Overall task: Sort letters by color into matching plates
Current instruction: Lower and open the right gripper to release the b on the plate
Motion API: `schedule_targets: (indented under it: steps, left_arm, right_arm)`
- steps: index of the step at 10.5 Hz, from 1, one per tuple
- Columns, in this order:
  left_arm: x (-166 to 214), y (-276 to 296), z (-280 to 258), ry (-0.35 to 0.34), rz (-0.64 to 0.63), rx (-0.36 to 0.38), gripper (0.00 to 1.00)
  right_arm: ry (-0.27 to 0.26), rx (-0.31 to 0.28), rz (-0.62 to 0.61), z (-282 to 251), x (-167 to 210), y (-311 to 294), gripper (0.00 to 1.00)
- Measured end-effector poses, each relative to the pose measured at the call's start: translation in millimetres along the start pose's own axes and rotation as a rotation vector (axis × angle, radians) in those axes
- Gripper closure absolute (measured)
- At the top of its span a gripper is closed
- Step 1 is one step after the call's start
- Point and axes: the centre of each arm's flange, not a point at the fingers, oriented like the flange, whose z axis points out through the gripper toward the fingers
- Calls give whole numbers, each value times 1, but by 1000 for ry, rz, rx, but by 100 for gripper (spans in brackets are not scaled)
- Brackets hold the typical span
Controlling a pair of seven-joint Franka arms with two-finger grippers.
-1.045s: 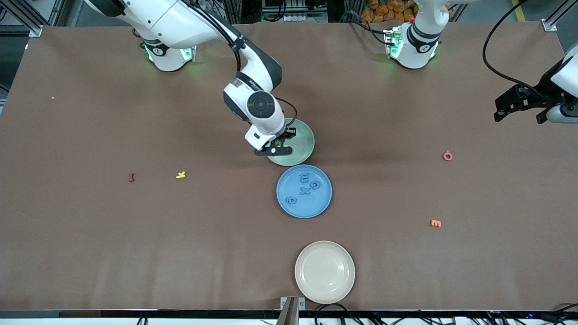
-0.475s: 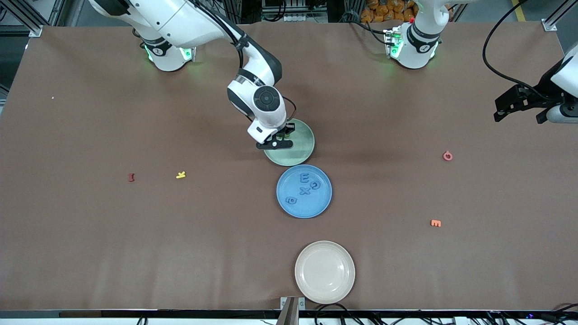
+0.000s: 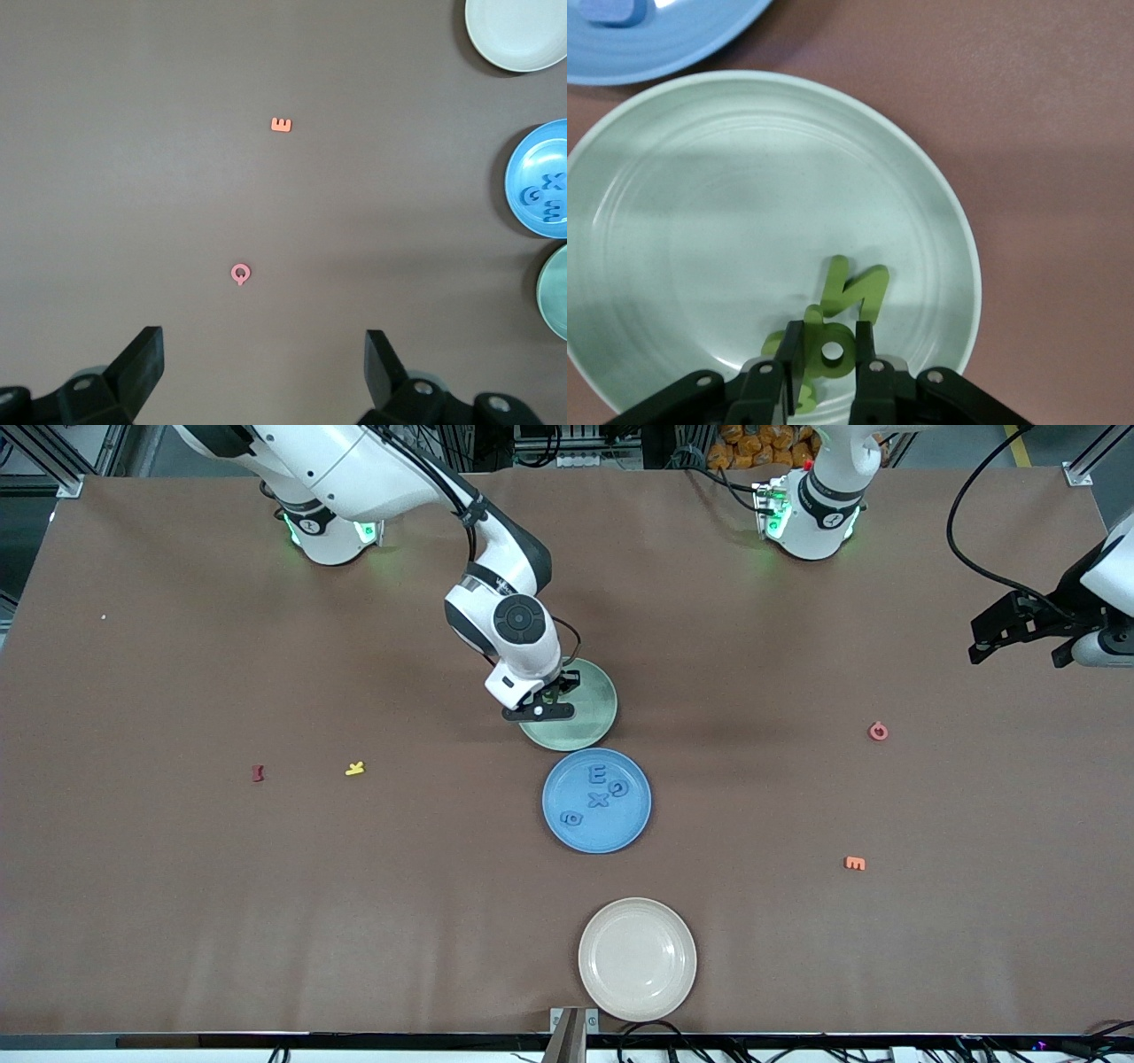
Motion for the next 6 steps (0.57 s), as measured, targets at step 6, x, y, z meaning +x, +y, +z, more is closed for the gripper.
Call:
schedule_targets:
  steps: [6]
  left_arm:
    - [0, 0, 0, -1, 0, 0, 0]
  right_arm:
    - [1, 5, 31, 6, 6, 6, 37]
